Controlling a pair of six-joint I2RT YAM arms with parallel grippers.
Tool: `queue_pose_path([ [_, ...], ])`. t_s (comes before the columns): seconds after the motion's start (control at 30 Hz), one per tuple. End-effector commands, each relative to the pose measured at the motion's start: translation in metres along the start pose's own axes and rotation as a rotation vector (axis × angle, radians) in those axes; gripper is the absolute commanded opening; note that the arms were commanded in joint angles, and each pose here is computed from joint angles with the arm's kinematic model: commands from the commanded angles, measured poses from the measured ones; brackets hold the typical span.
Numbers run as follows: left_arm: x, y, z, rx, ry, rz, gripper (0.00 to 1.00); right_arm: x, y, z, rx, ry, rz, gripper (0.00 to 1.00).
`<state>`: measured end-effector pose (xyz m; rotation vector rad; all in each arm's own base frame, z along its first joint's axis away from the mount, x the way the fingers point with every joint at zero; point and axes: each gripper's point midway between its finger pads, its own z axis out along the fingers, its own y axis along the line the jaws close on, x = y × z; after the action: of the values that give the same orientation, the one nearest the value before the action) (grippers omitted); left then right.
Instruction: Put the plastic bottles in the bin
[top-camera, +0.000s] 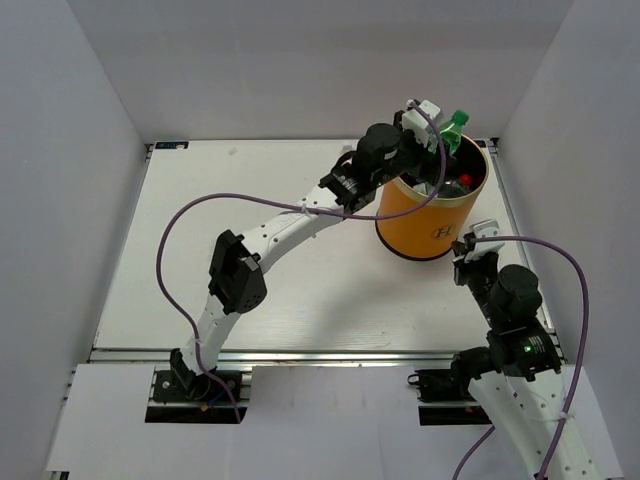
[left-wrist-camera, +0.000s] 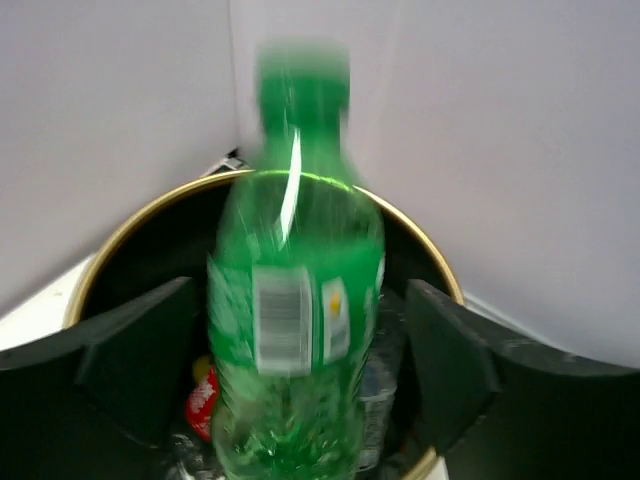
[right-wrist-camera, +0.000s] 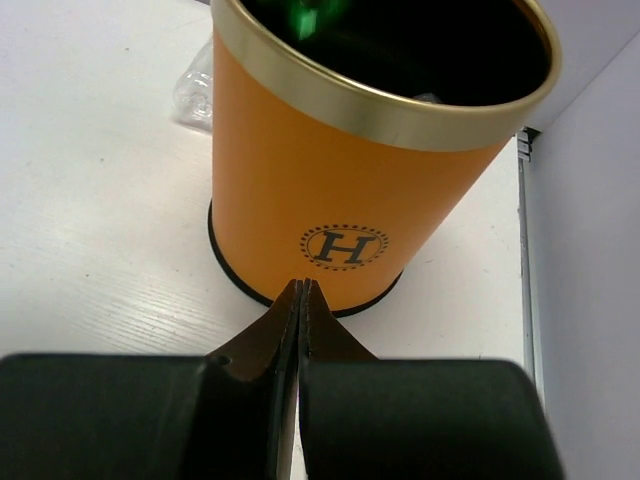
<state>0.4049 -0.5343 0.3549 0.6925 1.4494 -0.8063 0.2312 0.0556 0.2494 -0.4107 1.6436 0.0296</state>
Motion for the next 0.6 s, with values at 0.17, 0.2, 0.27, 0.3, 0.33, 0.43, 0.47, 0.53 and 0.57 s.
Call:
queue_pose_path([
  [0.17,-0.073,0.019,-0.032,-0.142,-0.1,-0.01,1.0,-0.004,0.013,-0.001,-0.069,-0.025,-0.031,0.22],
  [0.2,-0.081,0.024,-0.04,-0.174,-0.107,-0.011,1.0,-0.004,0.015,-0.001,-0.08,-0.023,-0.036,0.27],
  [0.27,-0.107,0.027,-0.071,-0.211,-0.118,-0.013,1.0,-0.004,0.03,-0.003,-0.172,-0.035,-0.064,0.48],
  [0.3,-0.114,0.034,-0.086,-0.26,-0.116,-0.015,1.0,-0.001,0.037,-0.004,-0.215,-0.029,-0.078,0.54],
  [0.33,-0.088,0.039,-0.098,-0.29,-0.033,-0.009,1.0,-0.001,0.06,-0.007,-0.356,-0.056,-0.142,0.63],
  [0.43,-0.072,0.053,-0.166,-0.404,0.045,-0.029,1.0,0.02,0.099,-0.015,-0.607,0.002,-0.196,0.67],
  [0.47,-0.058,0.064,-0.189,-0.452,0.091,-0.032,1.0,0.025,0.111,-0.015,-0.701,0.012,-0.234,0.68],
  [0.53,-0.038,0.073,-0.246,-0.528,0.137,-0.017,1.0,0.017,0.119,-0.014,-0.763,0.01,-0.245,0.7],
  [0.57,-0.032,0.08,-0.267,-0.572,0.153,0.003,1.0,0.029,0.119,0.002,-0.758,0.088,-0.231,0.68],
])
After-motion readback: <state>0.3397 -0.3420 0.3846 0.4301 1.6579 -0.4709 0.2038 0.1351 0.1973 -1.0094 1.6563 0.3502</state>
